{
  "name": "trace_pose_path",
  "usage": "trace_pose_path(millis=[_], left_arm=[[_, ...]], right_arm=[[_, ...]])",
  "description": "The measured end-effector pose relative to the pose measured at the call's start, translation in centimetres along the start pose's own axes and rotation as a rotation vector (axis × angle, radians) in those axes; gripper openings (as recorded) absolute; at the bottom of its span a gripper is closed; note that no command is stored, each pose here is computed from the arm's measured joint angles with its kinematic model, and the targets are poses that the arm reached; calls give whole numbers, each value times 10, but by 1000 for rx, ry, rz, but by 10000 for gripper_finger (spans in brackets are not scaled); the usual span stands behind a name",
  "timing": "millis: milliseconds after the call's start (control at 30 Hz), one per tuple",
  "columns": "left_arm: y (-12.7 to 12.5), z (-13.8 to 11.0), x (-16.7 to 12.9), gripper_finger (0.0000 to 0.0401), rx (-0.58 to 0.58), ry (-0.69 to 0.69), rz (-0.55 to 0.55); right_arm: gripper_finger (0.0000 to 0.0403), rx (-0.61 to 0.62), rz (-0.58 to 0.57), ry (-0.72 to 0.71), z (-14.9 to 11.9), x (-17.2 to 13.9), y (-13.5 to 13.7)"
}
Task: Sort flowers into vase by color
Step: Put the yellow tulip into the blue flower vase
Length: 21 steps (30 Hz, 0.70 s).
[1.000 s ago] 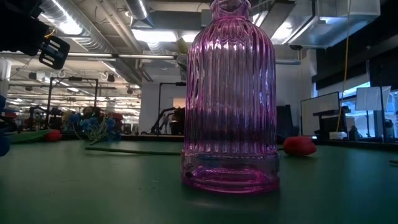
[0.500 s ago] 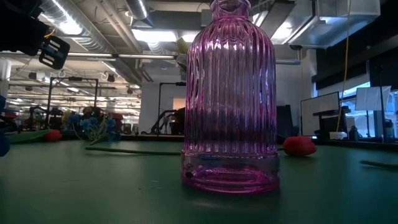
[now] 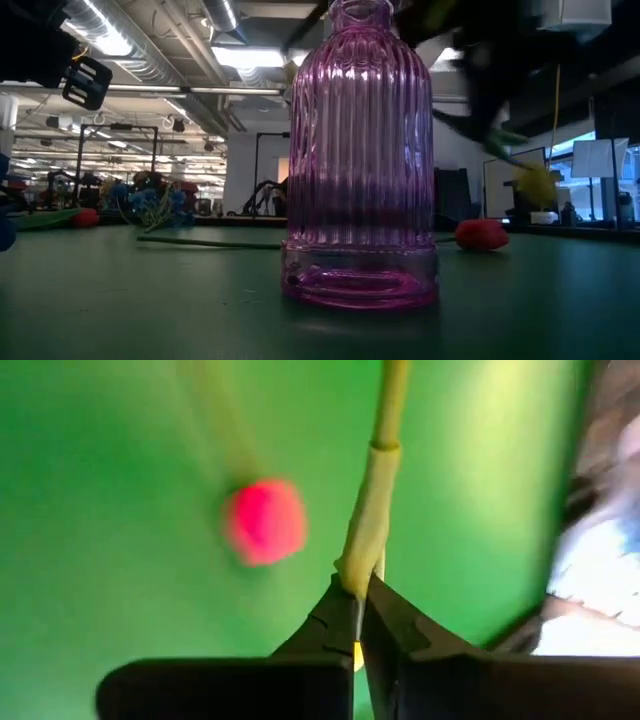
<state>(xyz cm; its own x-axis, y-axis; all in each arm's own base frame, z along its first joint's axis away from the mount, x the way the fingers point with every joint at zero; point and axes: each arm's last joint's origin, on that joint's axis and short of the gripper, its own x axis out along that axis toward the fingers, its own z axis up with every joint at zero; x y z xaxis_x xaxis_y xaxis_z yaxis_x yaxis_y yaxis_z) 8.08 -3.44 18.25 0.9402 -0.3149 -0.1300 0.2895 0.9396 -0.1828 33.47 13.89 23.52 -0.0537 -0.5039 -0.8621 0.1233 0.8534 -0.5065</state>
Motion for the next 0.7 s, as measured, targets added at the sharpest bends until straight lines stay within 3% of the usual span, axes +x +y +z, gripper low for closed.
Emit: trace_pose_path(millis=[167, 333, 533, 633, 700], left_arm=[[0, 0, 0, 10, 1, 5, -1], [0, 0, 0, 10, 0, 5, -1], [0, 0, 0, 10, 0, 5, -2], [0, 0, 0, 10, 0, 4, -2], [0, 0, 0, 10, 0, 5, -1]], right_arm=[[5, -241, -241, -80, 32, 21, -51], [2, -722, -442, -89, 67, 46, -83], [2, -1293, -424, -72, 98, 99, -110], [12, -1355, -341, -184, 107, 121, -108], [26, -1438, -308, -172, 105, 132, -103]])
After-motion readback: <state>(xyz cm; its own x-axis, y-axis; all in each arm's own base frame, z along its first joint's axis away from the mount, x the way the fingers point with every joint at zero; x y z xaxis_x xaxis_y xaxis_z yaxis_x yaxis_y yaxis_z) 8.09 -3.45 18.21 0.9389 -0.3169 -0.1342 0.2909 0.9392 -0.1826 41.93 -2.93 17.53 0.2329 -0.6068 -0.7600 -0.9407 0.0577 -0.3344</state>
